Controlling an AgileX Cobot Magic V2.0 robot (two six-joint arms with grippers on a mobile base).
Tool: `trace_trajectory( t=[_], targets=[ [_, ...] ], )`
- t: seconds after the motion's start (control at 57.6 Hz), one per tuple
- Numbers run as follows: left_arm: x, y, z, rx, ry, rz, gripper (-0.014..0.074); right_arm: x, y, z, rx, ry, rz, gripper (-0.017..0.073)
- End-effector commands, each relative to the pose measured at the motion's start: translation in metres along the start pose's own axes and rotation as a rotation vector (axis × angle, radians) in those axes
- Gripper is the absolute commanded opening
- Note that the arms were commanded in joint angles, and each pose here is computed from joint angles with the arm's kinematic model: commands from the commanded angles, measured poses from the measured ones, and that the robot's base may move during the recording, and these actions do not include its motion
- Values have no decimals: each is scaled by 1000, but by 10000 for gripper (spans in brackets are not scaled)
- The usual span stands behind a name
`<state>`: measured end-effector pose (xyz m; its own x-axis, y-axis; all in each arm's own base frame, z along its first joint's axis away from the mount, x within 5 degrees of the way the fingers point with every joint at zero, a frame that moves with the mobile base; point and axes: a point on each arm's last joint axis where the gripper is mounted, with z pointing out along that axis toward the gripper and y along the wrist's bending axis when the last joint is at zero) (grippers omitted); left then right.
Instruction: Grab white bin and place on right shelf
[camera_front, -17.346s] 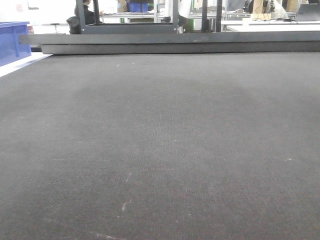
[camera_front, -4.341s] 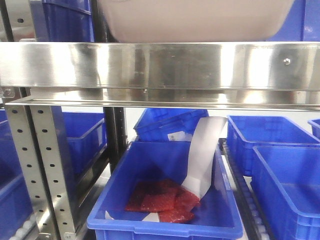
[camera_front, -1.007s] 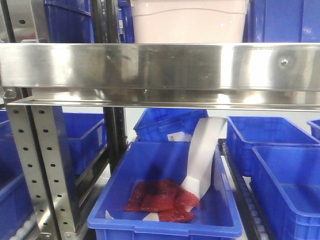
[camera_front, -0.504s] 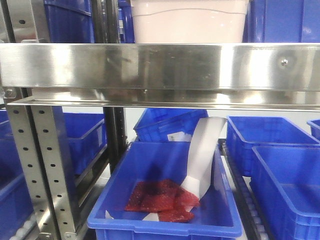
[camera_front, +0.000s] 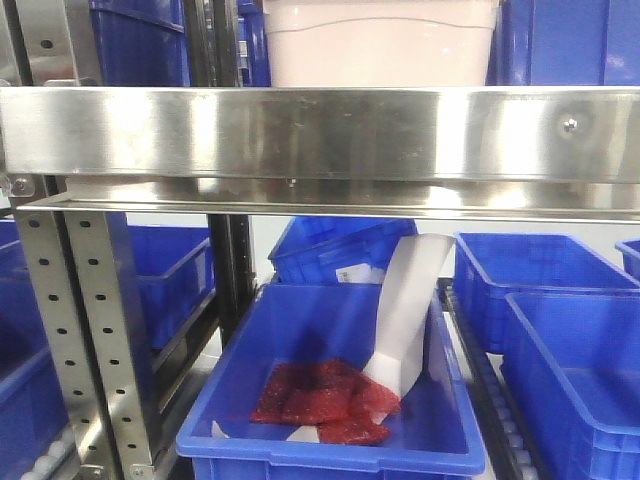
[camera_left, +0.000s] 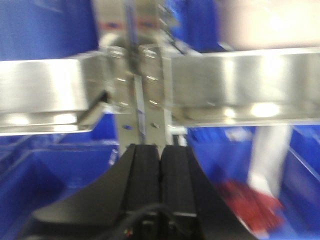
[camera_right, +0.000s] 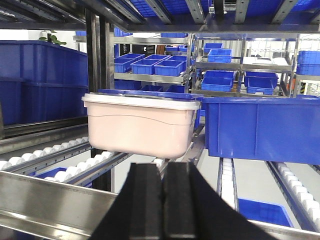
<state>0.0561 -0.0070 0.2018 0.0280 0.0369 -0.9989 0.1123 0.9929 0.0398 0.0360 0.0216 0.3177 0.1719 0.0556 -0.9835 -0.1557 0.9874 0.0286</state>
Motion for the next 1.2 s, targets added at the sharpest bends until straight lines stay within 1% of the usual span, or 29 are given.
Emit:
trace_trajectory(
  t=[0.0,0.052,0.122,0.26,1.181],
  targets=[
    [-6,4,-1,-46,-146,-37,-119,-10,-3,1,34,-46,18,69],
    [-5,3,-1,-32,-125,-29,-119,-10,-3,1,34,-46,18,69],
    [-4,2,0,-25,-105,-48,-119,-10,-3,1,34,-46,18,69],
    [-3,2,0,-24,-94,-55,-119,-10,-3,1,34,-46,18,69],
    [-3,2,0,-24,-94,-55,-120,-10,-3,1,34,-46,18,69]
  ],
)
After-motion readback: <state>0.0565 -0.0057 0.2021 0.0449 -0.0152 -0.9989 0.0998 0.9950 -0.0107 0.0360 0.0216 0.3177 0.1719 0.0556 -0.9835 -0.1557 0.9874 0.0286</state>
